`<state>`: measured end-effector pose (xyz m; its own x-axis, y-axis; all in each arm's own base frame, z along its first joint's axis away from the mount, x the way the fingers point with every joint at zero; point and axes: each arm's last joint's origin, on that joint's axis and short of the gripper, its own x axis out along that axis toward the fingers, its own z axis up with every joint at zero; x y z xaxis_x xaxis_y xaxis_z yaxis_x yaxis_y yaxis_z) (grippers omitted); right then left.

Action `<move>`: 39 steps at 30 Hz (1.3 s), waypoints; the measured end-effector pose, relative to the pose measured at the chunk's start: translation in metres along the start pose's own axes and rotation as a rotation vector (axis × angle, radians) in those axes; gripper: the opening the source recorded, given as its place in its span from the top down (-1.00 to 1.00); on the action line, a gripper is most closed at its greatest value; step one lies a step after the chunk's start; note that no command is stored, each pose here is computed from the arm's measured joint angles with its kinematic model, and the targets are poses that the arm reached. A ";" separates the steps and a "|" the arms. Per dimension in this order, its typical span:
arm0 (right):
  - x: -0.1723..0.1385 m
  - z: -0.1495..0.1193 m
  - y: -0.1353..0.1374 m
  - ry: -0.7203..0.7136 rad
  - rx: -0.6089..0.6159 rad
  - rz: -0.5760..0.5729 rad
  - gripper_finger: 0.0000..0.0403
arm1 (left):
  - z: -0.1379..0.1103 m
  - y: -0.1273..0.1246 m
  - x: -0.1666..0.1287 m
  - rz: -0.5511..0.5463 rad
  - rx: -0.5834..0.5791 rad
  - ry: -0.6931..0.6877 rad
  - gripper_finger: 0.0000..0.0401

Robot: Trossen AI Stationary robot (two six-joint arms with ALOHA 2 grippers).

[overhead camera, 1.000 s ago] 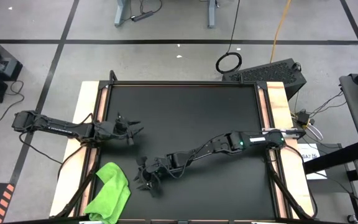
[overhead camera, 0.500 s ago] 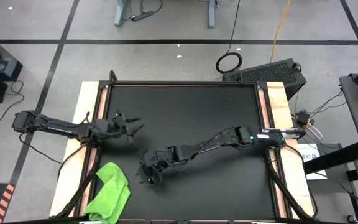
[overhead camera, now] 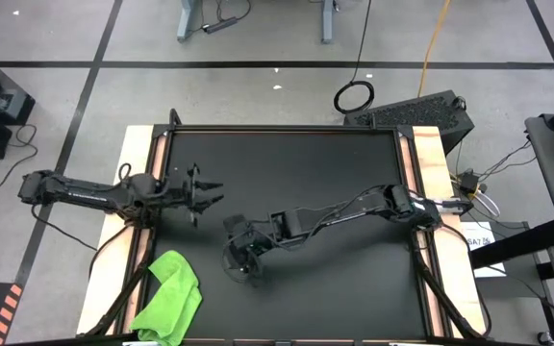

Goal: Roll towel
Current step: Fold the green towel on the table

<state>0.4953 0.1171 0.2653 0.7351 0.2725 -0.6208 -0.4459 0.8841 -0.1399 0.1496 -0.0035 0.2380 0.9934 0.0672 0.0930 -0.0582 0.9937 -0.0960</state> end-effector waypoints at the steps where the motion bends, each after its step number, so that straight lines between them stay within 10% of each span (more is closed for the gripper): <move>1: -0.003 0.002 0.000 -0.002 0.000 -0.001 0.15 | 0.008 -0.001 0.003 0.001 0.030 0.079 0.14; 8: -0.009 -0.005 0.005 0.096 0.007 0.029 0.15 | 0.053 -0.010 0.008 0.035 -0.040 0.593 0.14; 16: -0.001 -0.027 0.018 0.240 0.012 0.080 0.15 | 0.004 -0.045 -0.003 0.029 -0.192 1.246 0.14; 39: 0.020 -0.061 0.048 0.318 0.003 0.132 0.15 | -0.068 -0.117 -0.005 0.125 -0.291 1.721 0.14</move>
<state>0.4572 0.1418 0.1991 0.4746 0.2528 -0.8431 -0.5246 0.8504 -0.0404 0.1578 -0.1260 0.1816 -0.0409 -0.2199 -0.9747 -0.3093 0.9304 -0.1969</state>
